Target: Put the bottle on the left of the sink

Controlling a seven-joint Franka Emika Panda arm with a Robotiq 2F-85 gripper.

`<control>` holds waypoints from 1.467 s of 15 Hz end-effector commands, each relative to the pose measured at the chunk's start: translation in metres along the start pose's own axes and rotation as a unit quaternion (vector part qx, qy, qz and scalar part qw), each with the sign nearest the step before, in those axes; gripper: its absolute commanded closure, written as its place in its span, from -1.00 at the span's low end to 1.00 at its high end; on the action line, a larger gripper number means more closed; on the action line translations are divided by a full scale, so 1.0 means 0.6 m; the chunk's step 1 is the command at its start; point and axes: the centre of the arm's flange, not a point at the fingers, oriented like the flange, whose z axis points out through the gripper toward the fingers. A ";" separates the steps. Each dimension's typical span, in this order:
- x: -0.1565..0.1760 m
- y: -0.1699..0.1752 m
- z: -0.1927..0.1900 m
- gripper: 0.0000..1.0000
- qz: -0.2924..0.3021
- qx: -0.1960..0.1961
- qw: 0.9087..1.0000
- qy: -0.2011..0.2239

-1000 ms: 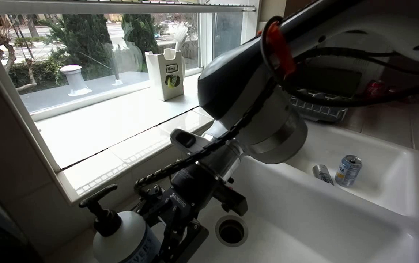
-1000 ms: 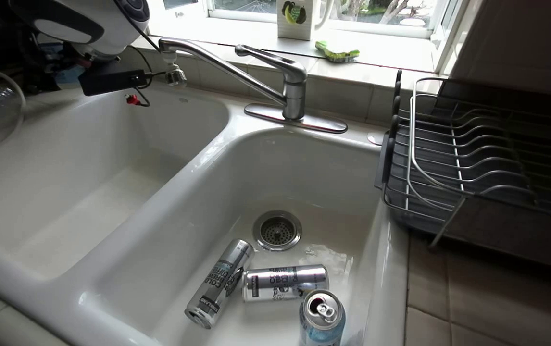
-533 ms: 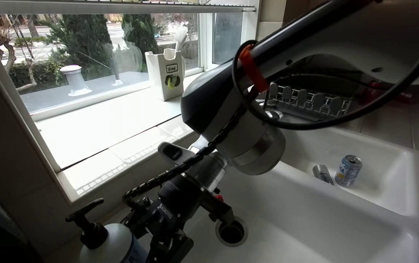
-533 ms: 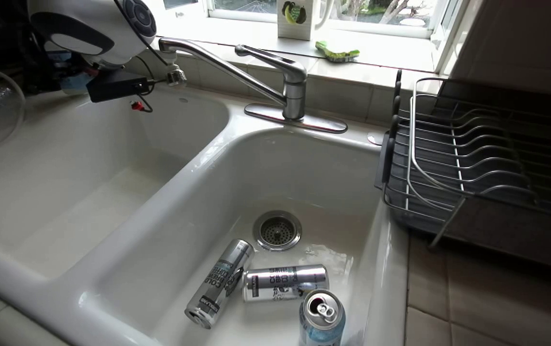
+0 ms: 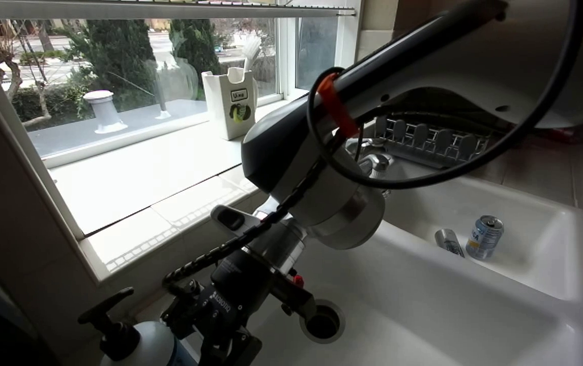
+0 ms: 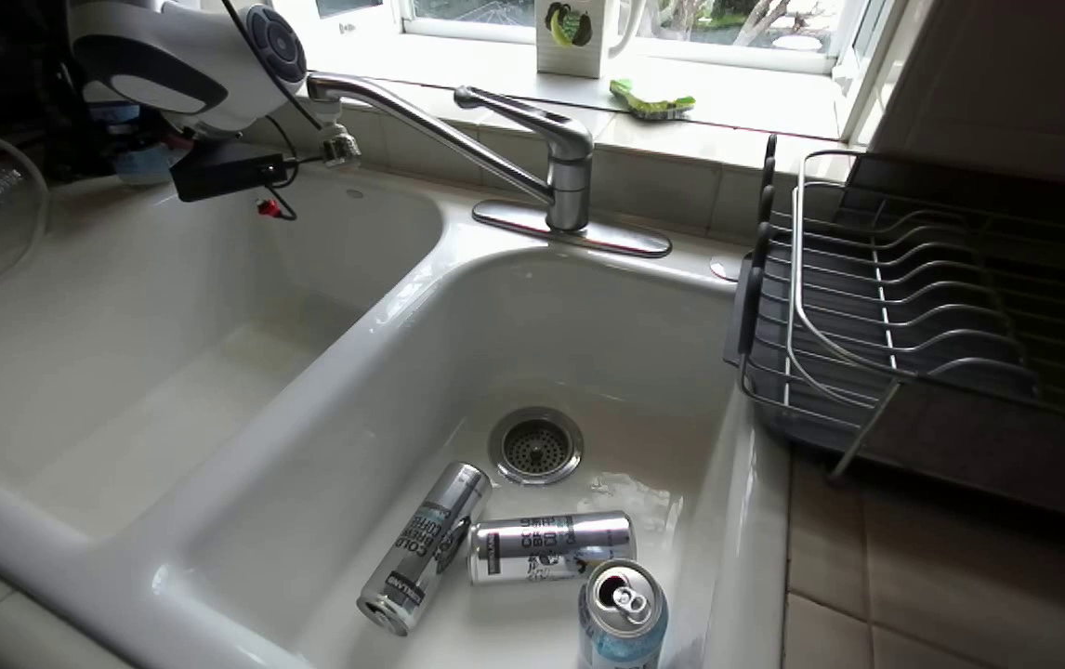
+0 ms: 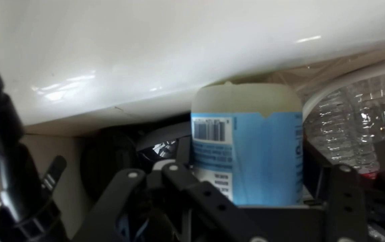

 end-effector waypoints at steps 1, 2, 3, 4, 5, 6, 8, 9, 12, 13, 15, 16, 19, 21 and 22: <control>0.008 0.008 0.003 -1.00 -0.012 0.011 1.000 0.009; 0.012 0.007 0.000 -1.00 -0.013 0.011 1.000 0.010; 0.016 0.007 -0.003 -1.00 -0.015 0.010 1.000 0.011; 0.019 0.006 -0.007 -1.00 -0.016 0.010 1.000 0.012; 0.022 0.006 -0.011 -1.00 -0.017 0.008 1.000 0.012; 0.024 0.006 -0.015 -1.00 -0.017 0.003 1.000 0.009; 0.028 0.002 -0.033 -1.00 -0.013 -0.008 1.000 0.007; 0.030 0.002 -0.043 -1.00 -0.011 -0.013 1.000 0.005; 0.032 0.001 -0.076 -1.00 -0.002 -0.034 0.999 -0.005; 0.034 0.000 -0.088 -1.00 0.001 -0.042 0.999 -0.007; 0.034 -0.002 -0.111 -1.00 0.011 -0.052 0.999 -0.012; 0.032 -0.003 -0.120 -1.00 0.018 -0.056 0.998 -0.014; 0.030 -0.009 -0.138 -1.00 0.034 -0.065 0.997 -0.020; 0.041 -0.023 -0.152 -1.00 0.045 -0.063 0.997 -0.018; 0.052 -0.033 -0.157 -1.00 0.048 -0.064 0.997 -0.019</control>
